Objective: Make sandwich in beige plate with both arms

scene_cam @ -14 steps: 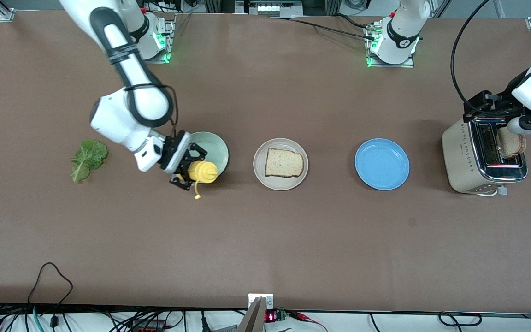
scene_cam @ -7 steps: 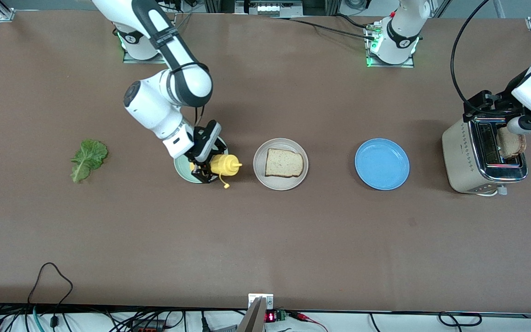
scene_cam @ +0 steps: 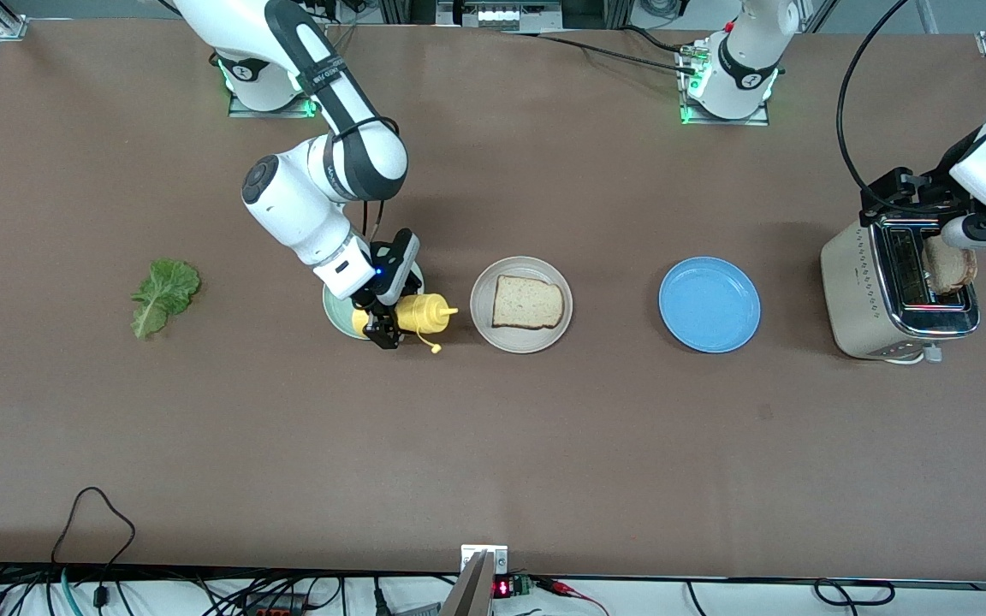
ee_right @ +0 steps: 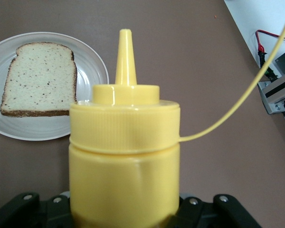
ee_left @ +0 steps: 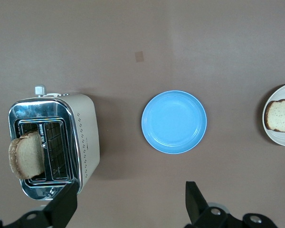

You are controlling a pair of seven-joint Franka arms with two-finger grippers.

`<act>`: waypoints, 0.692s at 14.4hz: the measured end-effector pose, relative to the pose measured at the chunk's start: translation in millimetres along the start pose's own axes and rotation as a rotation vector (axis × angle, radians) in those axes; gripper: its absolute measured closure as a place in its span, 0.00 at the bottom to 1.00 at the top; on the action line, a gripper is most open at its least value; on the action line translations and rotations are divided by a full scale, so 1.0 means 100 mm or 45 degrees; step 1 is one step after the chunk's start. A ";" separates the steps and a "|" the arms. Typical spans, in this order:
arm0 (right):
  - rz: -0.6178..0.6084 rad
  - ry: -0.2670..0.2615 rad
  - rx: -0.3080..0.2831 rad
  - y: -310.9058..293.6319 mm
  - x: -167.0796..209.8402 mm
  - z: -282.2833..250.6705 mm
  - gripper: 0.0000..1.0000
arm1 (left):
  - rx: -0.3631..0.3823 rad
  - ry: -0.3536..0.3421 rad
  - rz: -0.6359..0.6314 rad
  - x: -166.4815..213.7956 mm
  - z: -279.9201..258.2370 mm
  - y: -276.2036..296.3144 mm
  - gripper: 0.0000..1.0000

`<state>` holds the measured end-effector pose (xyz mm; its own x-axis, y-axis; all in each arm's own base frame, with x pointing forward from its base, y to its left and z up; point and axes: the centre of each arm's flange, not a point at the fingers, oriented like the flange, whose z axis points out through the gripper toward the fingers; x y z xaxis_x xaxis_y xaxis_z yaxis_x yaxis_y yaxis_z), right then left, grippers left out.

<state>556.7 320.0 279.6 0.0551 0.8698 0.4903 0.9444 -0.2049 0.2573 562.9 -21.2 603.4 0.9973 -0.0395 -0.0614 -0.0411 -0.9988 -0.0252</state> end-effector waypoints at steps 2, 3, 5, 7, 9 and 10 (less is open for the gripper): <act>-0.034 -0.012 0.022 0.03 0.08 -0.01 0.61 | 0.000 0.000 0.000 0.00 0.00 0.00 0.00; -0.051 -0.025 0.041 0.06 0.12 -0.02 0.61 | 0.000 -0.001 0.000 0.00 0.00 0.00 0.00; -0.083 -0.078 0.076 0.15 0.20 -0.06 0.61 | 0.000 -0.001 0.000 0.00 0.00 0.00 0.00; -0.109 -0.151 0.099 0.22 0.32 -0.10 0.61 | 0.000 -0.002 0.000 0.00 0.00 0.00 0.00; -0.126 -0.232 0.112 0.26 0.51 -0.16 0.61 | 0.000 -0.004 0.000 0.00 0.00 0.00 0.00; -0.130 -0.275 0.110 0.27 0.59 -0.19 0.61 | 0.000 -0.005 0.000 0.00 0.00 0.00 0.00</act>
<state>579.1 357.7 331.4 0.0176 0.9616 0.2738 0.9723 -0.0803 0.2194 562.5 -21.1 603.1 0.9971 -0.0391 -0.0652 -0.0408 -0.9988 -0.0252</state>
